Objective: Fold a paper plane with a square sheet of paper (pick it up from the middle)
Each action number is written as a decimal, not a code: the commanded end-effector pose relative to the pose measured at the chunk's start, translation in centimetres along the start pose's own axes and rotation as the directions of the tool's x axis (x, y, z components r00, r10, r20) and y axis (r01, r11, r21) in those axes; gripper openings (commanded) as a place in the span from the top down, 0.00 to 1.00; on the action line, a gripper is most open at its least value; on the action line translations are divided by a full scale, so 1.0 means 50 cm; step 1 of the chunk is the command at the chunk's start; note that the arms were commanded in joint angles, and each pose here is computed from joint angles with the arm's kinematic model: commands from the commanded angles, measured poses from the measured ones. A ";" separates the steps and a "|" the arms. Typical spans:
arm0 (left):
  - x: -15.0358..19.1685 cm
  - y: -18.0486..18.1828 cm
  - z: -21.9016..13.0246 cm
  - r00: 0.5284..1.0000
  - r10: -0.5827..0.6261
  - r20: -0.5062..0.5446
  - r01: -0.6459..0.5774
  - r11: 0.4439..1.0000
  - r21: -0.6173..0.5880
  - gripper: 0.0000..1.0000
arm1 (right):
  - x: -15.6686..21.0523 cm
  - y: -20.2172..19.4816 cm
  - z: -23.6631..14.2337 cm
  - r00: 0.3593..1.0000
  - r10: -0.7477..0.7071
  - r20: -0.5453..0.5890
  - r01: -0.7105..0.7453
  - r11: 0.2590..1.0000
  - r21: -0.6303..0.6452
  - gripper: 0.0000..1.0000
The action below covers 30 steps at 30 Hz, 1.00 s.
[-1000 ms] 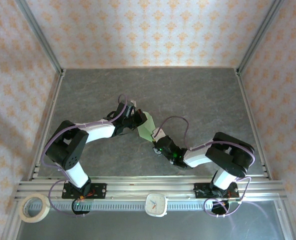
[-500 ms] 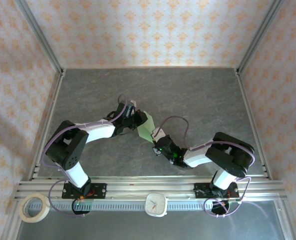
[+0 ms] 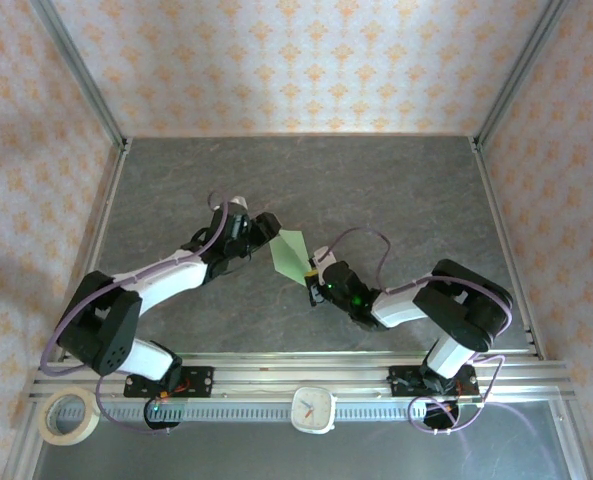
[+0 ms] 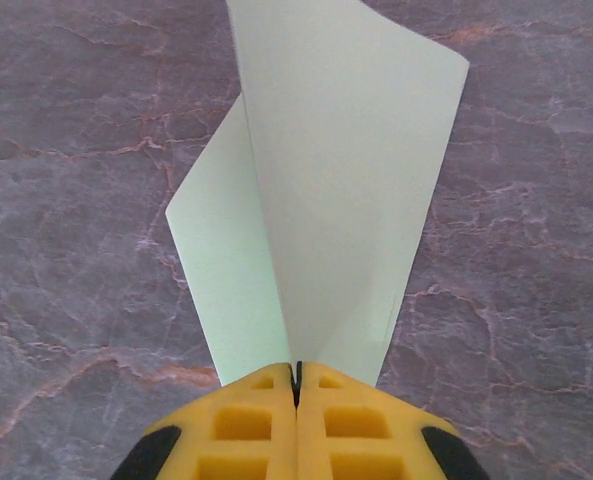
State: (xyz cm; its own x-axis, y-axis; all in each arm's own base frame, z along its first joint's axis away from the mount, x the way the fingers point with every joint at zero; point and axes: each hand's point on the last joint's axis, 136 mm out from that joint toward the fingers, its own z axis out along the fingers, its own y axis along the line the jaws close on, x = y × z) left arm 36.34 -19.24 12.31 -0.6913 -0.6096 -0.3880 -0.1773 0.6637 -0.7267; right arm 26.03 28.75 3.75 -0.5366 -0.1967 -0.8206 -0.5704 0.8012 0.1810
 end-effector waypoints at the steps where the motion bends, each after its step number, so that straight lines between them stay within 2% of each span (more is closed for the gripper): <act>1: 0.002 0.027 -0.010 1.000 -0.011 0.021 0.012 0.999 -0.035 0.37 | -0.001 0.010 -0.002 0.998 0.070 0.004 -0.069 0.996 -0.057 1.00; 19: 0.033 0.045 -0.008 0.998 -0.064 -0.020 0.064 0.998 -0.007 0.37 | 0.061 0.003 0.017 0.986 0.137 -0.093 -0.143 0.987 -0.071 1.00; 23: 0.036 0.044 -0.011 0.998 -0.063 -0.026 0.063 0.998 0.002 0.39 | 0.055 0.017 0.015 0.978 0.180 -0.104 -0.193 0.974 -0.120 1.00; 27: 0.041 0.037 -0.009 0.998 -0.041 -0.041 0.041 0.999 0.016 0.46 | 0.031 0.039 0.012 0.957 0.253 -0.141 -0.279 0.938 -0.208 1.00; 30: 0.044 0.035 -0.004 0.998 -0.036 -0.051 0.038 0.999 0.028 0.55 | 0.017 0.045 0.009 0.932 0.316 -0.178 -0.354 0.897 -0.266 1.00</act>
State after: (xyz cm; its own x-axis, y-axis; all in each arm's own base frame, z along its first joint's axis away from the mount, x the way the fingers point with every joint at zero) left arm 34.08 -18.81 9.47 -0.7186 -0.6165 -0.3219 -0.2264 0.6450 -0.7298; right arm 25.25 29.58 2.53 -0.7258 -0.0536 -0.6858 -0.5112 0.7091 0.4856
